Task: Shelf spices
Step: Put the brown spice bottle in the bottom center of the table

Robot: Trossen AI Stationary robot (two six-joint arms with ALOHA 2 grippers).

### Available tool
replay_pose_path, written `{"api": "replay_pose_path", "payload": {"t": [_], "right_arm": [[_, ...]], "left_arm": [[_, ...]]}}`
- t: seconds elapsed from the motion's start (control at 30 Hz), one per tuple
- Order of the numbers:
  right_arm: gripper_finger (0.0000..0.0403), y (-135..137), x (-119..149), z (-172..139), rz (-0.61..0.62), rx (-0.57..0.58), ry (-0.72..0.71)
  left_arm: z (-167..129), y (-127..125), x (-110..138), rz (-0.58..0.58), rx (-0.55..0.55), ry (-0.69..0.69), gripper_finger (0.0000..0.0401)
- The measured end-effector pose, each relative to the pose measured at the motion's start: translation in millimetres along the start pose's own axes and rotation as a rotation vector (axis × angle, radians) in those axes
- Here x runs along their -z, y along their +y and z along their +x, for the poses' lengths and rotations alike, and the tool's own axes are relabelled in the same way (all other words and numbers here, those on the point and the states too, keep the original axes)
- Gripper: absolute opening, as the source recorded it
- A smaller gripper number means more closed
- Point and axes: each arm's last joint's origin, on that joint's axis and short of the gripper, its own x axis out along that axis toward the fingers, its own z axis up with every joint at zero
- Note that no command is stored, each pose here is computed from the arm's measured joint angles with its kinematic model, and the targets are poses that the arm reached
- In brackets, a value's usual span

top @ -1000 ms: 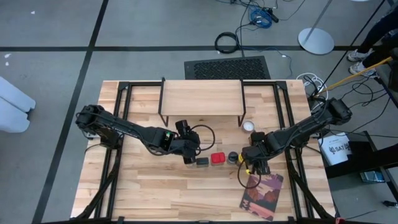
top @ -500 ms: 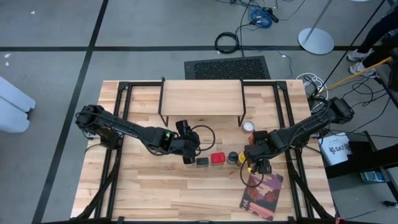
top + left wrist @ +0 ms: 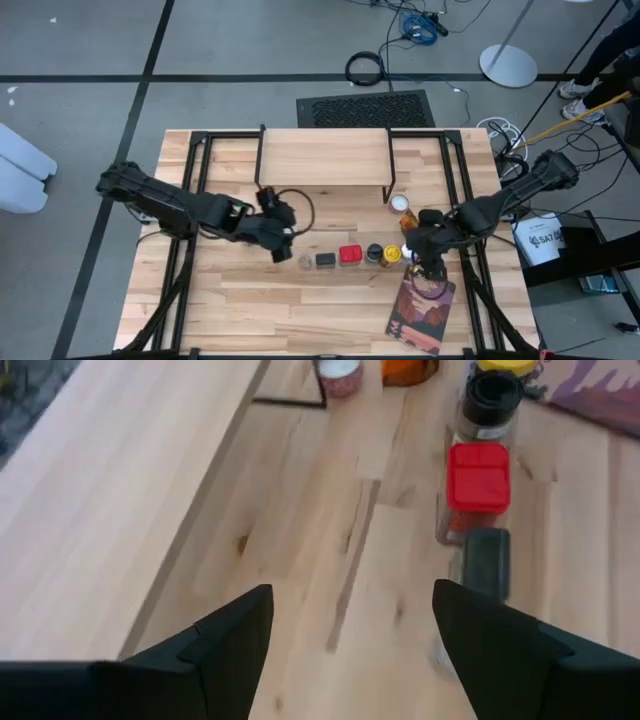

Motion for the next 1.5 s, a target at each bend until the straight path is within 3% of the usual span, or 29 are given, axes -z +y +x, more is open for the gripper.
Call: {"api": "replay_pose_path", "payload": {"t": [0.17, 0.37, 0.47, 0.73, 0.93, 1.1, 1.23, 1.5], "right_arm": [[0.0252, -1, 6, -16, 0.011, 0.016, -0.106], [0.0252, -5, 9, -27, 0.025, 0.126, -0.258], [0.0252, -3, 7, -28, 0.038, 0.138, -0.32], [0.0251, 3, -2, -30, 0.049, 0.074, -0.413], [0.0251, 4, -3, -31, 0.048, 0.064, -0.421], [0.0251, 8, -2, -31, 0.034, 0.045, -0.431], [0.0251, 11, -2, -32, 0.027, 0.032, -0.441], [0.0251, 13, -6, -33, 0.039, 0.008, -0.484]], "left_arm": [[-25, 7, 17, -0.109, 0.037, 0.117, 0.0283], [-45, 8, 38, -0.212, 0.055, 0.293, 0.0283], [-51, 6, 48, -0.17, 0.045, 0.382, 0.0283], [-66, 12, 70, -0.03, -0.117, 0.511, 0.0286], [-64, 12, 70, 0.014, -0.125, 0.46, 0.0341], [-45, 14, 94, 0.093, -0.206, 0.51, 0.0394], [-35, 14, 106, 0.11, -0.234, 0.536, 0.0394], [-29, 4, 100, 0.054, -0.148, 0.429, 0.0394]]}}
